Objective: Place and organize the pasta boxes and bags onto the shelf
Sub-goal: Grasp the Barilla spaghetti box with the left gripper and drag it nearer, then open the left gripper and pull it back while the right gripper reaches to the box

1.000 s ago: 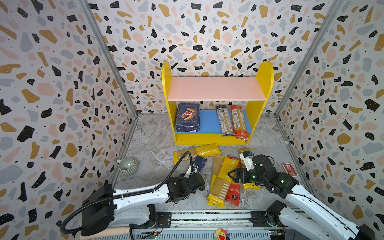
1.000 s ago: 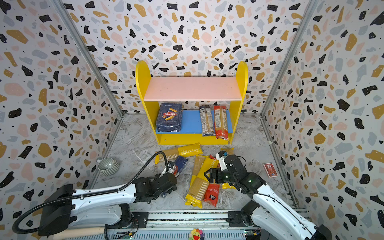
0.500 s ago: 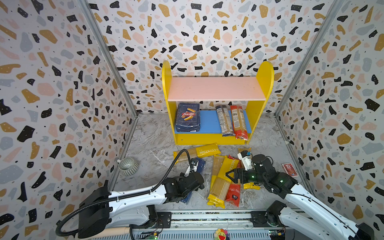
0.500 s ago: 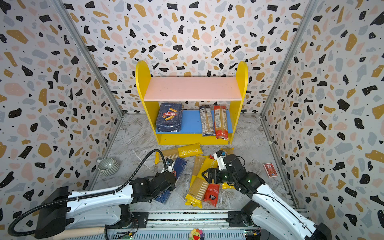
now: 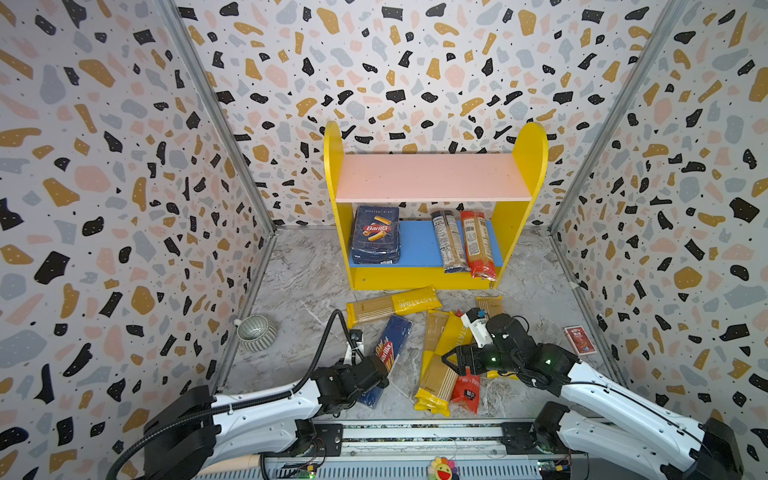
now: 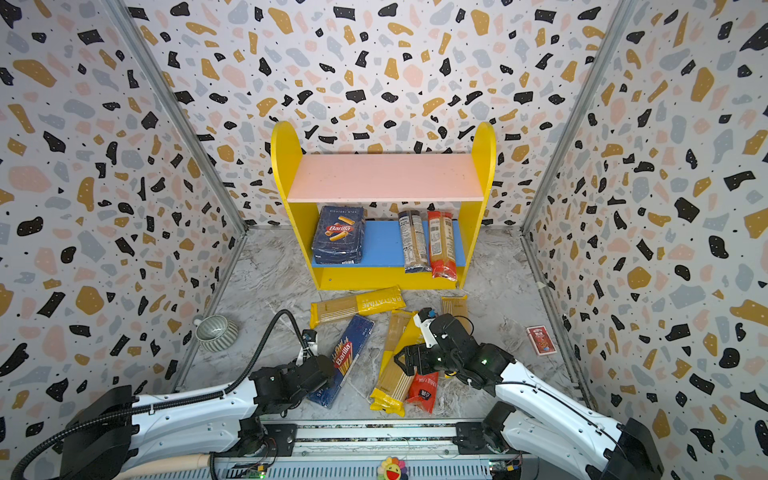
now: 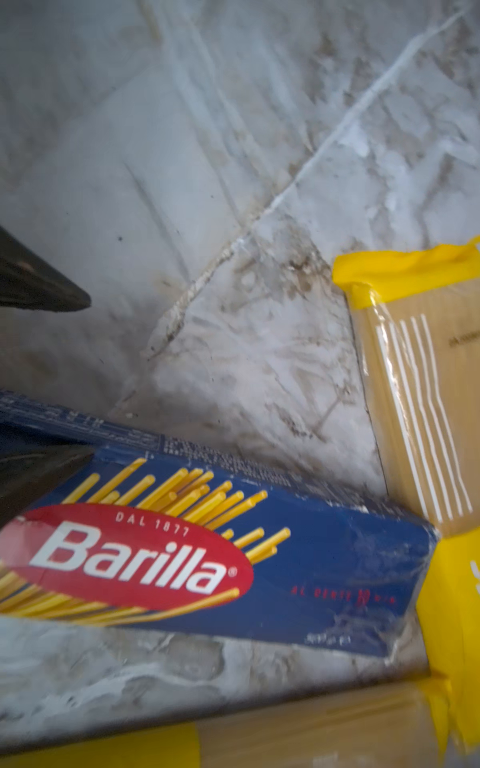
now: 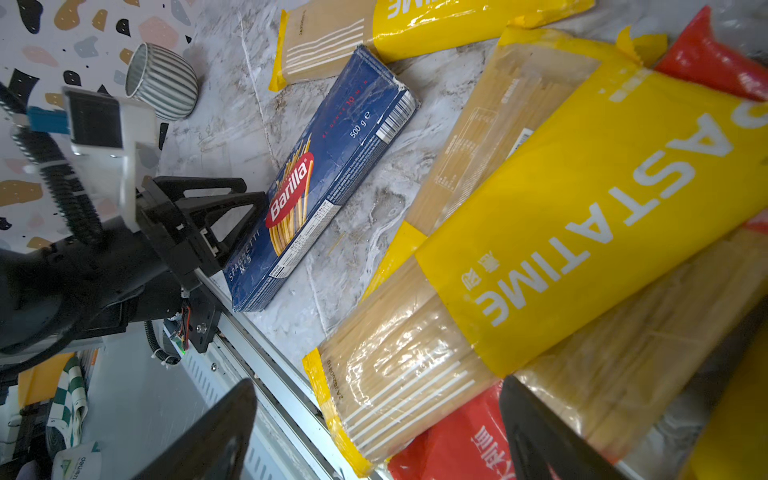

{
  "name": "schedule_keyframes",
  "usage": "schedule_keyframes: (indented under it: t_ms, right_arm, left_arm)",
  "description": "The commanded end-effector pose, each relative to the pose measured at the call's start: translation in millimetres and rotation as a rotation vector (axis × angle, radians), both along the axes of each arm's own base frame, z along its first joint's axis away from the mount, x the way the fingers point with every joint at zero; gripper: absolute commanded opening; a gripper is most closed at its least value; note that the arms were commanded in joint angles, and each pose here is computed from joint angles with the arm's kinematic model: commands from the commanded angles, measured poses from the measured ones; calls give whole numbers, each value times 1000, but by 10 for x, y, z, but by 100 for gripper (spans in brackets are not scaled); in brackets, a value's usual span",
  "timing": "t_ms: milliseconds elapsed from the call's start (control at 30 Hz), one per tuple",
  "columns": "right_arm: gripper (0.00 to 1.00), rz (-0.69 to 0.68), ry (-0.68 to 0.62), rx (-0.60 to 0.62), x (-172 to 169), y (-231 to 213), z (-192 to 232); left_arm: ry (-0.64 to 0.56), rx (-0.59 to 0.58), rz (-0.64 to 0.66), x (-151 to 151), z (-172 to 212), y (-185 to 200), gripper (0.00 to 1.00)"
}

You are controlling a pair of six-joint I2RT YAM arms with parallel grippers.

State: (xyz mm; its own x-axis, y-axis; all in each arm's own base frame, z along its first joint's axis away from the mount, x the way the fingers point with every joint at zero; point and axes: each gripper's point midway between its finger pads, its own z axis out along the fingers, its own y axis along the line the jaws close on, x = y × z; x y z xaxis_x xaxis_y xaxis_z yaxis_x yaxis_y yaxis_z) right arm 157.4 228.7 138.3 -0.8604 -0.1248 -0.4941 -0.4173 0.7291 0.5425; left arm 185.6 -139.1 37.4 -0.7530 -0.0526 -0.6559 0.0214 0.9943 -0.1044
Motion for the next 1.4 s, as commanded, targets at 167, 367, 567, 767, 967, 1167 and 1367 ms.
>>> schedule_keyframes:
  t_ms: [167, 367, 567, 767, 967, 1167, 1367]
  right_arm:
    - [91, -6, -39, 37, 34, 30, 198]
    - [91, -3, -32, 39, 13, 29, 180]
    - [91, 3, -30, 6, -73, 29, 149]
    - [92, 23, -22, -52, -315, 155, 43]
    - [92, 38, -31, -126, -531, 310, -56]
    - [92, 41, -55, -195, -651, 501, -113]
    - [93, 47, -96, -298, -716, 864, -170]
  left_arm:
    - [44, -153, 39, -51, -92, -71, 50]
    - [122, -240, -28, -127, -202, -334, 42]
    - [117, -282, -46, -72, -151, -494, 38]
    - [89, -312, -79, 52, -7, -721, 37]
    - [77, -398, -157, 84, 173, -1004, 36]
    - [-23, -362, -98, 74, 523, -632, 47]
    - [-115, -341, -18, -24, 856, -113, 80]
